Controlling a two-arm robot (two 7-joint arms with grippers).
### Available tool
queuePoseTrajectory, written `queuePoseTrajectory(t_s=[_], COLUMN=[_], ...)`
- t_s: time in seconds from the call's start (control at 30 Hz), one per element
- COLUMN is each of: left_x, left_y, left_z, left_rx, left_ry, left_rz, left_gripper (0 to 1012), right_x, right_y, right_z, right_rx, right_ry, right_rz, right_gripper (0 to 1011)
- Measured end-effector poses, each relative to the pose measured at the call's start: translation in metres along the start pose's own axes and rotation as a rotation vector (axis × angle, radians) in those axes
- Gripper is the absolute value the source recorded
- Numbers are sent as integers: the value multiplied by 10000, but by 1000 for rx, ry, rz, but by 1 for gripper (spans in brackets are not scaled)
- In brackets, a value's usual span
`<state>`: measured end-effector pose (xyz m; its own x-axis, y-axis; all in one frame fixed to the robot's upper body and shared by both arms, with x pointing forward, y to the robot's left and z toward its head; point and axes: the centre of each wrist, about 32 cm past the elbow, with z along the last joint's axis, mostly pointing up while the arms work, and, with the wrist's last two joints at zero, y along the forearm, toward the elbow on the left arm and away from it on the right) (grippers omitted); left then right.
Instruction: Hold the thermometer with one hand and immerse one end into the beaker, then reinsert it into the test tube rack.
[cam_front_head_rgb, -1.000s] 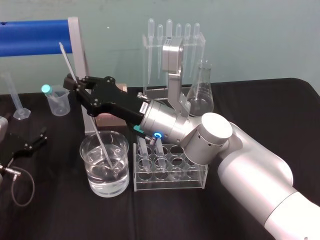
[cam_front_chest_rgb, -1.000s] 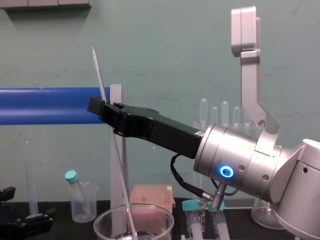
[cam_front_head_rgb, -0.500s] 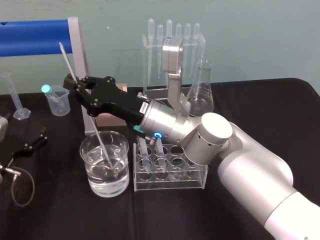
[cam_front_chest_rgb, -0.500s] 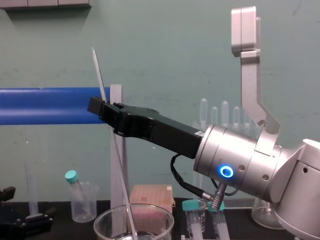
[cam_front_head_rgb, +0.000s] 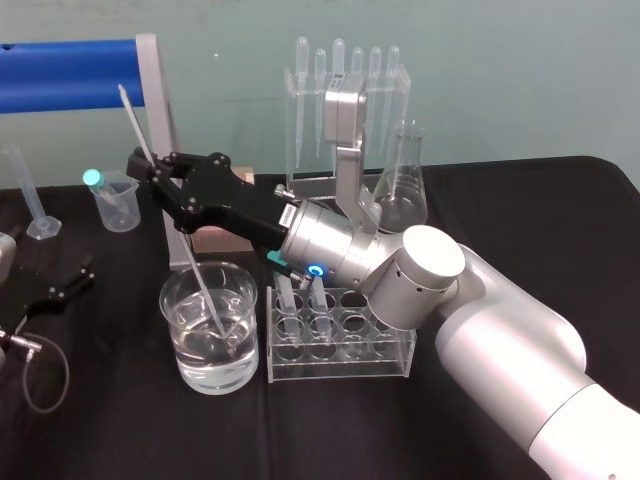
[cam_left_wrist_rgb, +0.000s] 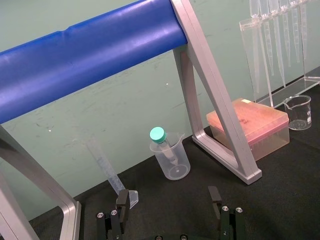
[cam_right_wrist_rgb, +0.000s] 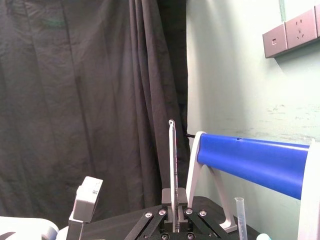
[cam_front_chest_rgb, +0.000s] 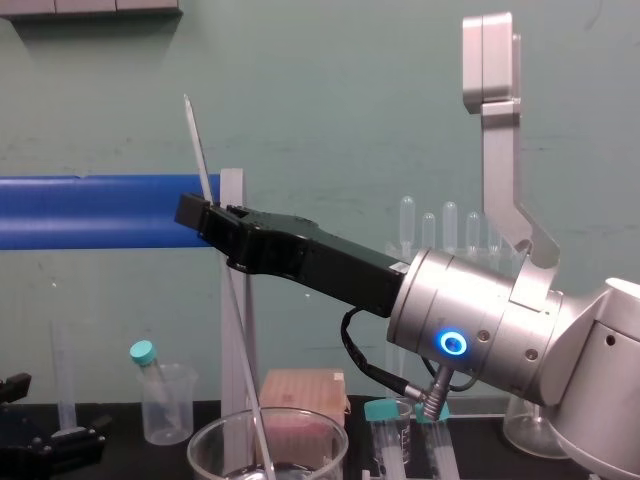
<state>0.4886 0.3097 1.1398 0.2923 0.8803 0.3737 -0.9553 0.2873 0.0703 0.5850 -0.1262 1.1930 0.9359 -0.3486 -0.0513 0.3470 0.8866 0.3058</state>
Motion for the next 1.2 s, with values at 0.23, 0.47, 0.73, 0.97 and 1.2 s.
queuePoseTrajectory(t_s=[0.23, 0.47, 0.73, 0.97, 1.2], left_x=[0, 0, 0, 0, 0], left_y=[0, 0, 0, 0, 0], left_z=[0, 0, 0, 0, 0], left_rx=[0, 0, 0, 0, 0], left_ry=[0, 0, 0, 0, 0], left_rz=[0, 0, 0, 0, 0], left_gripper=[1008, 1008, 1008, 1008, 1008], right_x=[0, 0, 0, 0, 0], right_y=[0, 0, 0, 0, 0], right_z=[0, 0, 0, 0, 0], right_rx=[0, 0, 0, 0, 0], right_ry=[0, 0, 0, 0, 0], right_rz=[0, 0, 0, 0, 0], right_gripper=[53, 53, 53, 53, 53])
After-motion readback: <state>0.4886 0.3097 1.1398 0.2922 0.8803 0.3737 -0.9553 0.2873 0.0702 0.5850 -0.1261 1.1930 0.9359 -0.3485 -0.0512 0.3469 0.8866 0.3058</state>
